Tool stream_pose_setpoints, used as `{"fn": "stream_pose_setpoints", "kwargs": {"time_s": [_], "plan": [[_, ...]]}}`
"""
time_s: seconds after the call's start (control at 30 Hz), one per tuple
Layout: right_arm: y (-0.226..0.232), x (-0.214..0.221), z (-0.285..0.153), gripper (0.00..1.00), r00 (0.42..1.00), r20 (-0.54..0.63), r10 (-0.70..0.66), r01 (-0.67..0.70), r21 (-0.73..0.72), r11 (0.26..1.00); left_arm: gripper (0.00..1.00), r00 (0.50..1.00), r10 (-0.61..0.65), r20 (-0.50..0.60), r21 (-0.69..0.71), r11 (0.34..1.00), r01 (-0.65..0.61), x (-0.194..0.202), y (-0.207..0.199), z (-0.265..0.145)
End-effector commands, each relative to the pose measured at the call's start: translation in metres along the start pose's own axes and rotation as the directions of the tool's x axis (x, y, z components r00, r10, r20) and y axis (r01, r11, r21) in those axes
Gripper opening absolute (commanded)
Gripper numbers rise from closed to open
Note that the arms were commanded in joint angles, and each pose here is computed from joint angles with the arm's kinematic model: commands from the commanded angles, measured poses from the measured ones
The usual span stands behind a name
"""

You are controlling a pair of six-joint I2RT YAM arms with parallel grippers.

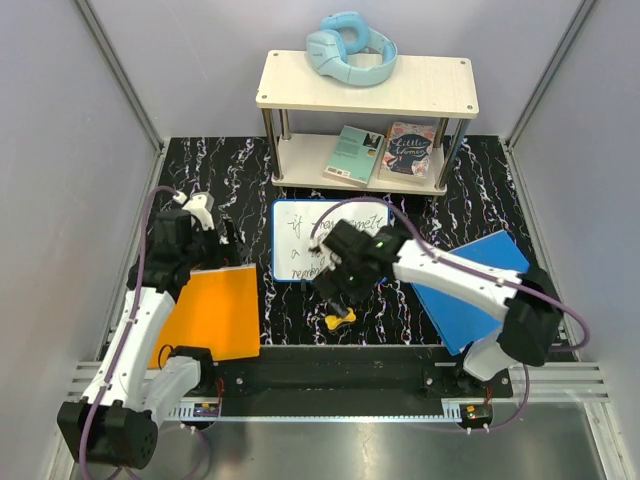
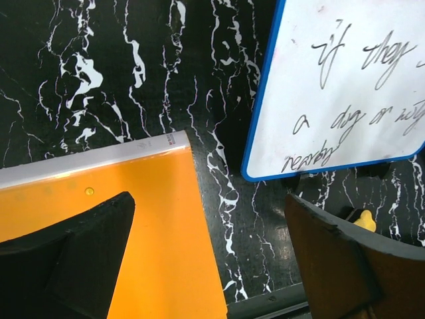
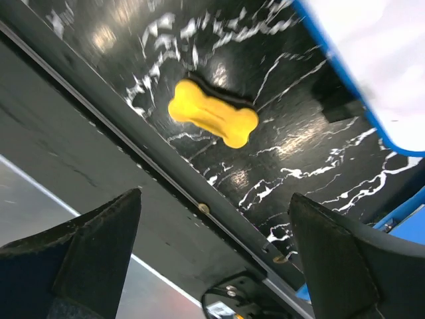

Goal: Erase the whiteboard

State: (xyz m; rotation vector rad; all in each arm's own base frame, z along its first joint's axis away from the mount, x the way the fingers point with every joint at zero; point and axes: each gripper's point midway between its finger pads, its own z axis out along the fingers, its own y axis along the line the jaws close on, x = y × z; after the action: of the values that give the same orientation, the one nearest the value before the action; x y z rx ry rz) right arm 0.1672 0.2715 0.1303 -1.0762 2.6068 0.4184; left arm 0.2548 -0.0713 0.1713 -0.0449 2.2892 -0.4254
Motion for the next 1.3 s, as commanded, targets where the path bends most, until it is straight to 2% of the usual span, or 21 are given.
{"fn": "stream_pose_setpoints", "kwargs": {"time_s": [0.0, 0.13, 0.27, 0.53, 0.6, 0.7, 0.87, 1.27], "plan": [[0.005, 0.018, 0.01, 1.0, 0.981, -0.119, -0.153, 0.168, 0.122, 0.978, 0.99, 1.0, 0.011, 0.003, -0.078, 0.997, -0.011, -0.004, 0.014, 0.004], [0.011, 0.02, 0.022, 1.0, 0.96, -0.146, -0.24, 0.259, 0.123, 0.958, 0.99, 0.999, -0.002, -0.055, -0.124, 0.992, -0.004, 0.003, 0.024, 0.013], [0.008, 0.006, 0.024, 1.0, 0.942, -0.111, -0.316, 0.33, 0.149, 0.932, 0.99, 0.993, -0.016, -0.12, -0.131, 0.991, 0.0, 0.013, 0.027, 0.024], [0.019, -0.005, 0.041, 1.0, 0.885, -0.046, -0.463, 0.465, 0.067, 0.883, 0.99, 0.989, -0.008, -0.148, -0.079, 0.997, -0.004, 0.019, 0.021, 0.032], [0.024, -0.003, 0.049, 0.95, 0.874, -0.045, -0.483, 0.484, 0.031, 0.874, 0.99, 0.988, -0.009, -0.152, -0.08, 0.997, -0.003, 0.02, 0.022, 0.033], [0.029, 0.003, 0.059, 0.9, 0.868, -0.061, -0.493, 0.493, -0.014, 0.87, 0.99, 0.986, -0.014, -0.168, -0.099, 0.995, -0.003, 0.023, 0.026, 0.036], [0.03, 0.009, 0.072, 0.88, 0.865, -0.068, -0.497, 0.496, -0.034, 0.868, 0.99, 0.98, -0.022, -0.197, -0.108, 0.994, 0.0, 0.028, 0.029, 0.041], [0.009, 0.018, 0.101, 0.86, 0.852, -0.156, -0.499, 0.511, 0.049, 0.858, 0.99, 0.979, -0.024, -0.202, -0.083, 0.997, 0.007, 0.028, 0.024, 0.041]]}}
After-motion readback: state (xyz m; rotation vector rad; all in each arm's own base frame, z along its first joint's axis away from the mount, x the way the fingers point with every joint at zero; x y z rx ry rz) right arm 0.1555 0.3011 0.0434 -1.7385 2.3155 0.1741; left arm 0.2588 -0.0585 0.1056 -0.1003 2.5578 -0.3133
